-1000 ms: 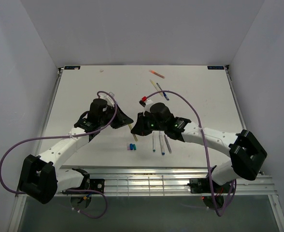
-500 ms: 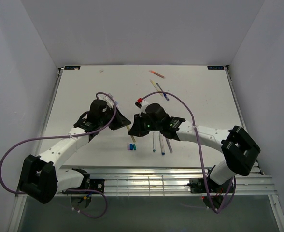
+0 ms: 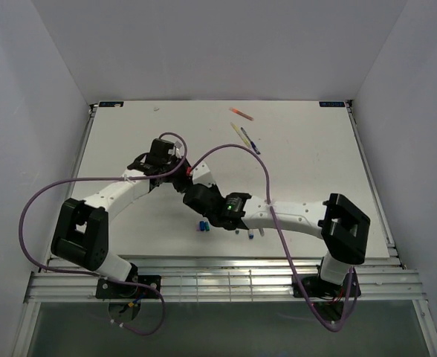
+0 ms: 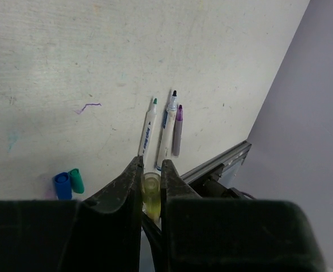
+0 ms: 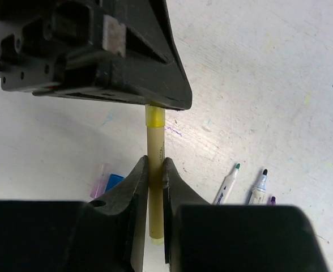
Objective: Open the pen caps
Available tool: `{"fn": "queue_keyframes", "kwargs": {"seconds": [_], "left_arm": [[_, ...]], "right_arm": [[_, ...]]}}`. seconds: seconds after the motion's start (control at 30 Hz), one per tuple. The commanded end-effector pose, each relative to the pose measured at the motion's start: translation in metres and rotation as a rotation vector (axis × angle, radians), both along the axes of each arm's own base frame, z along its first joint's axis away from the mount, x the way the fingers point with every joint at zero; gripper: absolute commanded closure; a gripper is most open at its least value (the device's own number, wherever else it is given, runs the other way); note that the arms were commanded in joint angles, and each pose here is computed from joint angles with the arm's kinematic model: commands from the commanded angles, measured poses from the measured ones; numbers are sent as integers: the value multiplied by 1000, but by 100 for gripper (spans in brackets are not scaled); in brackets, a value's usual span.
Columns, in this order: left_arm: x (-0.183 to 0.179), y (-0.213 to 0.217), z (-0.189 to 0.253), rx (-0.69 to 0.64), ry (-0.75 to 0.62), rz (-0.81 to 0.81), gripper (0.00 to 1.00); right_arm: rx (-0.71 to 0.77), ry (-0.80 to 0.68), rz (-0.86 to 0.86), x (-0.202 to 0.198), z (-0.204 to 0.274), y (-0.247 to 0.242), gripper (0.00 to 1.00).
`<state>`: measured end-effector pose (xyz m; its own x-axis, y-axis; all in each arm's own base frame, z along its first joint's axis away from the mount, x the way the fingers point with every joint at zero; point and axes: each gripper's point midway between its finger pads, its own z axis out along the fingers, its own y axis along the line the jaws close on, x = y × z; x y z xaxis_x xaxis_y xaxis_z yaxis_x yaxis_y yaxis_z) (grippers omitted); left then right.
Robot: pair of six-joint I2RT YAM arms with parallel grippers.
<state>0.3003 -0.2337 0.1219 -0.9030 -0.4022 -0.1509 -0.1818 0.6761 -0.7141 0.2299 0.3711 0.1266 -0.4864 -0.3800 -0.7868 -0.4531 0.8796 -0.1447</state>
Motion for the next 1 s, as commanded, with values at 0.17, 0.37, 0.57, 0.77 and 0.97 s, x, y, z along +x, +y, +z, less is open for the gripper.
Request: {"fn": "queue_keyframes", "kwargs": {"seconds": [0.17,0.37,0.57,0.77,0.97], "left_arm": [[33,11,81,-143,-310,12,100],[10,29,62,-66,-333,24,100],[-21,57,16,75,-208,77,100],[-55,65,-28,90,-109,84,100],[-74,61,-51,51,-69,41,100]], "right_arm": [[349,244,260,-28,-12,-30,92],[685,331,391,-40,32,-39,92],[545,265,148,-9,16,-87,92],[408,277,-42,2,-25,-141,92],[370,305,-114,-1,-50,-165,92]]}}
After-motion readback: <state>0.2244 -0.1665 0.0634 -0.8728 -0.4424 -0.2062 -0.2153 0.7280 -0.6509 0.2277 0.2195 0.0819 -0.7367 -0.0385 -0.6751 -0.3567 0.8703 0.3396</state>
